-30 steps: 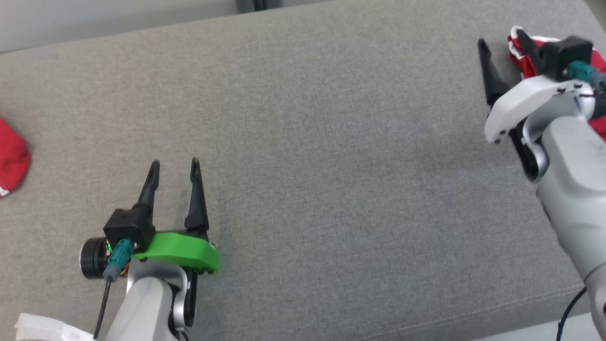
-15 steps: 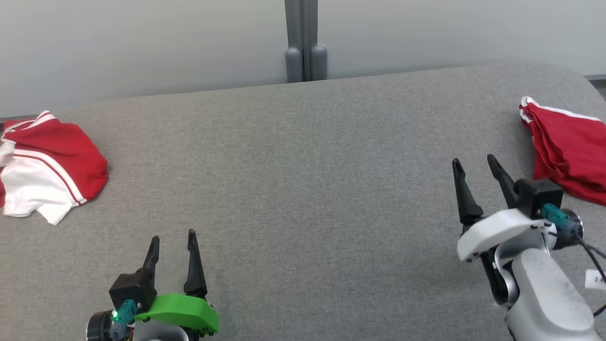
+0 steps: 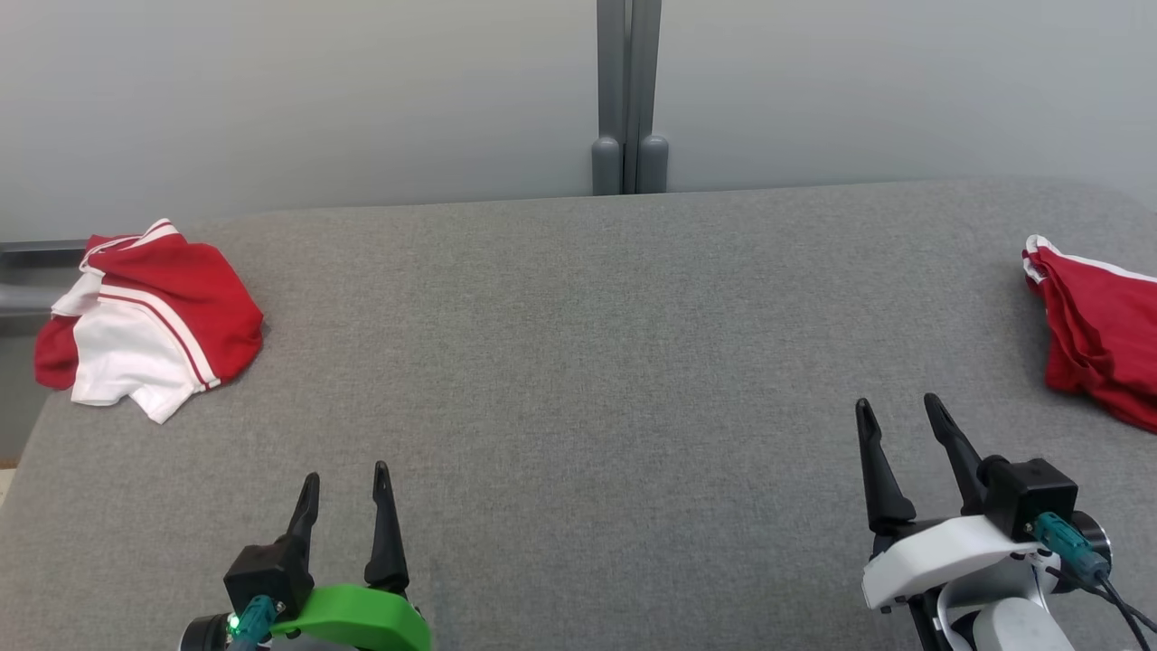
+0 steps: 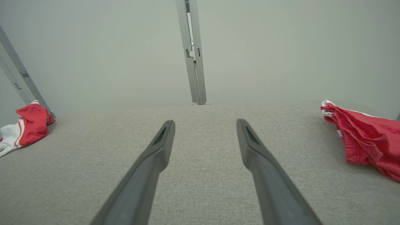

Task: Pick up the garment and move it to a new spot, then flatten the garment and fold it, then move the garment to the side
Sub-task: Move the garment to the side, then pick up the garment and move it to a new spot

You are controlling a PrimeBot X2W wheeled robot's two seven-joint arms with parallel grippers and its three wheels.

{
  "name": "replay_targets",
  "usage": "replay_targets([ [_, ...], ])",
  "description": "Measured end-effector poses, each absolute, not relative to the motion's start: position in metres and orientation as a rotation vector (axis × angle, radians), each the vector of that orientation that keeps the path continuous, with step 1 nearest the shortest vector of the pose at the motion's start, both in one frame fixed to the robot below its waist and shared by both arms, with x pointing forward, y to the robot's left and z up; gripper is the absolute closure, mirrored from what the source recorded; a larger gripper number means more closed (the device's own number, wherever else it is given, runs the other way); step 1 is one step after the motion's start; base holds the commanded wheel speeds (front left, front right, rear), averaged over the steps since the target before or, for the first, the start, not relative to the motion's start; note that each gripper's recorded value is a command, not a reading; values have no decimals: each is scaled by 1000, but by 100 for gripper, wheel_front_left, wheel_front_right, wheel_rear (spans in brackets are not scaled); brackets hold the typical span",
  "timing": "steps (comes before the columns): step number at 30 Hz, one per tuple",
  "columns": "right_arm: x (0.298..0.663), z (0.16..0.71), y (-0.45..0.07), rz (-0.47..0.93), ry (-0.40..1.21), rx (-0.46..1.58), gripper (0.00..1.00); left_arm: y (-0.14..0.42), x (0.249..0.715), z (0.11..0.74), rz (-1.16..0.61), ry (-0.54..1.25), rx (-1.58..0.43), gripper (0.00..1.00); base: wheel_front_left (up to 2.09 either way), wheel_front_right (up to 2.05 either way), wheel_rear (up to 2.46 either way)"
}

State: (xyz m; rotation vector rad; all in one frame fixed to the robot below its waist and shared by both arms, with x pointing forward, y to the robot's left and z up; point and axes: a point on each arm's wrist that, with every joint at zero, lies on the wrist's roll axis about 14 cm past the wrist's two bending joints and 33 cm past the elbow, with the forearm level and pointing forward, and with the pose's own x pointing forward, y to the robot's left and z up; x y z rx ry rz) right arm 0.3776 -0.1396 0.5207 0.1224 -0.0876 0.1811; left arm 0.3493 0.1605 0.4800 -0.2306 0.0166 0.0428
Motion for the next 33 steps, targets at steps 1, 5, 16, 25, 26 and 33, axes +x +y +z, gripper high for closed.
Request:
replay_targets([
  [1,375,521,-140,180,-85,126,0,160,349,480,41,15,-229,0,0,0,0],
  [5,368,518,-142,175,-71,141,0,157,348,480,31,17,-229,0,0,0,0],
  [16,364,518,-142,177,-63,138,0,151,348,479,14,22,-229,0,0,0,0],
  [25,369,519,-130,213,-63,126,0,160,344,481,42,11,-227,0,0,0,0],
  [26,371,520,-126,225,-66,127,0,164,342,482,52,6,-225,0,0,0,0],
  [33,384,526,-81,354,-80,155,0,208,325,489,185,-31,-210,0,0,0,0],
])
